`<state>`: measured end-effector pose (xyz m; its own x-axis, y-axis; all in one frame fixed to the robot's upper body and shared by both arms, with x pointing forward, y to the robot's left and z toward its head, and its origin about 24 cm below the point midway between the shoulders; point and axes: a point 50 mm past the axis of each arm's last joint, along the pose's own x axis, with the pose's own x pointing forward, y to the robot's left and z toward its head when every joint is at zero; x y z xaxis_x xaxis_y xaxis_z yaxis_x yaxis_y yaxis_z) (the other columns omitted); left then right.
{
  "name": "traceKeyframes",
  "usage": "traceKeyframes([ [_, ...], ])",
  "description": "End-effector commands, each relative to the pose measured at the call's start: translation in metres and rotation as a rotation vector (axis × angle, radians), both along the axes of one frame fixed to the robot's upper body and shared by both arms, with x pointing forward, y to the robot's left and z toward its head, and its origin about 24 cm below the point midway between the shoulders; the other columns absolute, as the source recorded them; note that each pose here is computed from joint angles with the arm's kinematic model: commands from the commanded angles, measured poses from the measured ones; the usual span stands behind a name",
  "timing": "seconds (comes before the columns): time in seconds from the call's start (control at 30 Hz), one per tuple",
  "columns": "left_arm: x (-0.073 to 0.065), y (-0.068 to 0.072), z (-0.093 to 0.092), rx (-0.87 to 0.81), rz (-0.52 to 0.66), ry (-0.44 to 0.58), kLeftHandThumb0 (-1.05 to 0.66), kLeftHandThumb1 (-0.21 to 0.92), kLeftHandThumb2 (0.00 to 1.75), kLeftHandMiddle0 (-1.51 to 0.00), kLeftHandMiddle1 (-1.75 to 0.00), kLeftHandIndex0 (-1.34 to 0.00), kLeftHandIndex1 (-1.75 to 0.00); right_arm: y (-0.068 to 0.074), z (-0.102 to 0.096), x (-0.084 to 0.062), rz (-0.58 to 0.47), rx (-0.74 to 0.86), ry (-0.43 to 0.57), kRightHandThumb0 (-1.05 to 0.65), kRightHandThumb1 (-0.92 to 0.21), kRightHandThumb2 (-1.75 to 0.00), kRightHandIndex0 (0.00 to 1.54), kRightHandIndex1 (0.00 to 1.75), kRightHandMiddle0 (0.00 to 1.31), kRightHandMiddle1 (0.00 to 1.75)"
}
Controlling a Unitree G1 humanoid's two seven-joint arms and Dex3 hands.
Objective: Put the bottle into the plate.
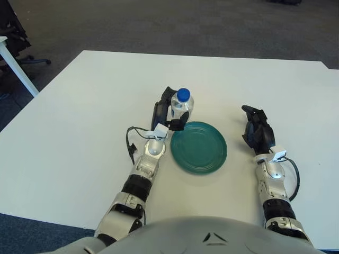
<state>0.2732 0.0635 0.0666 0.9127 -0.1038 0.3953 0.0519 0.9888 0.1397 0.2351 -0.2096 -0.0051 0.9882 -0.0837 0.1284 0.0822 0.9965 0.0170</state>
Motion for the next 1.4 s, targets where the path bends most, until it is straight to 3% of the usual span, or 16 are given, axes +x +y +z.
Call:
traceKeyframes([
  [0.0, -0.003, -0.001, 0.01, 0.029, -0.031, -0.043, -0.04, 0.33, 1.23, -1.25, -1.75, -0.99, -1.75, 0.005, -0.049, -0.034, -0.019, 0.059, 0.224, -0.76, -0.92, -0.77, 0.45, 0.11, 0.0, 0.97],
  [0.77, -0.013, -0.002, 0.013, 0.102, -0.098, -0.063, -0.03, 0.34, 1.22, -1.23, -1.75, -0.97, -1.75, 0.009, -0.053, -0.029, -0.02, 0.061, 0.25, -0.72, -0.92, -0.74, 0.46, 0.13, 0.0, 0.94],
  [1.37, -0.033, -0.01, -0.001, 0.118, -0.19, 0.096, -0.04, 0.33, 1.23, -1.23, -1.75, -0.97, -1.75, 0.018, -0.051, -0.029, -0.026, 0.087, 0.251, -0.7, -0.92, -0.68, 0.45, 0.14, 0.0, 0.88],
])
